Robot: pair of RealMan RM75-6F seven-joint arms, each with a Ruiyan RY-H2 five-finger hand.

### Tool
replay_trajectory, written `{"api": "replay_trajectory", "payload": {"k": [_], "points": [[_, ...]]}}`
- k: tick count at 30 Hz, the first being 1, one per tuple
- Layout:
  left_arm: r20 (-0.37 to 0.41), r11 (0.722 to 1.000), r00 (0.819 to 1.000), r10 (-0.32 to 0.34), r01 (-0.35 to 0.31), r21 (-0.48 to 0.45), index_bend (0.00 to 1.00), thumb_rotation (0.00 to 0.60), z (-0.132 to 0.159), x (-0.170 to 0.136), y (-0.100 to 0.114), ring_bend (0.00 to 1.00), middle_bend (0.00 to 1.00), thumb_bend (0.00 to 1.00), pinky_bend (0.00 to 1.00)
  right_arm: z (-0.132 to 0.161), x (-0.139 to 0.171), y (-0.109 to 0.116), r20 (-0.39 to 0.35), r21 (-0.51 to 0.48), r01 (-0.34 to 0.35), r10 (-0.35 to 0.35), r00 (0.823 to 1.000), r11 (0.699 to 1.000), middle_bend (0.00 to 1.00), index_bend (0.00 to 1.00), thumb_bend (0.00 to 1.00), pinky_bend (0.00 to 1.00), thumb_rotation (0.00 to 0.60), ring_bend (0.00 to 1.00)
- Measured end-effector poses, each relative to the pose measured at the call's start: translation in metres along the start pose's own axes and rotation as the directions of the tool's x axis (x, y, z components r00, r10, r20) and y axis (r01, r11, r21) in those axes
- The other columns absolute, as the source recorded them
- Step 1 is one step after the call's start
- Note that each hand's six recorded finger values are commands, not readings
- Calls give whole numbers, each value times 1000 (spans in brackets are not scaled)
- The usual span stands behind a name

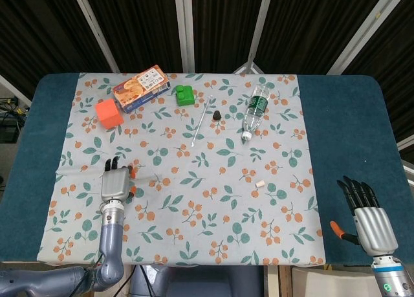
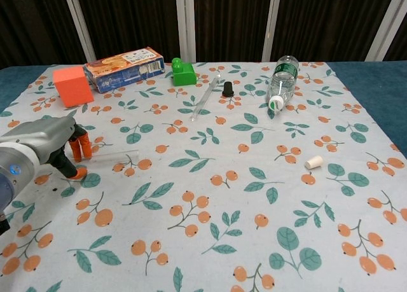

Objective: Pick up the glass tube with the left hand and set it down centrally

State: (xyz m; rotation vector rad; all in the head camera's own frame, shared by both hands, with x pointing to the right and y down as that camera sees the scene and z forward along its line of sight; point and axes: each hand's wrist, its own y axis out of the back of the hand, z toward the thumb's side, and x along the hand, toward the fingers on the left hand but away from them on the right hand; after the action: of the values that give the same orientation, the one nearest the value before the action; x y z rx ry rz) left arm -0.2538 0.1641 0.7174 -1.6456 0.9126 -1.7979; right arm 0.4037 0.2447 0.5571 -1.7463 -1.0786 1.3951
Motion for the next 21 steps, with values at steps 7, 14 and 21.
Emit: {"api": "replay_trajectory", "payload": {"k": [7, 14, 21], "points": [[6, 1000, 1000, 2, -2, -9, 492, 600, 2, -1, 1, 64, 471, 476, 0, 0, 0, 0, 3, -2, -1, 1, 1000, 1000, 0, 0, 299, 0, 600, 0], [7, 1000, 1000, -1, 1, -16, 507, 600, 3, -1, 4, 77, 485, 568, 0, 0, 0, 0, 7, -4, -1, 1, 1000, 1000, 0, 0, 298, 0, 600, 0], [16, 1000, 1000, 0, 1, -27, 520, 600, 4, -2, 7, 78, 488, 661, 0, -1, 1, -1, 10, -6, -3, 3, 1000, 1000, 0, 0, 299, 0, 600, 0]]}}
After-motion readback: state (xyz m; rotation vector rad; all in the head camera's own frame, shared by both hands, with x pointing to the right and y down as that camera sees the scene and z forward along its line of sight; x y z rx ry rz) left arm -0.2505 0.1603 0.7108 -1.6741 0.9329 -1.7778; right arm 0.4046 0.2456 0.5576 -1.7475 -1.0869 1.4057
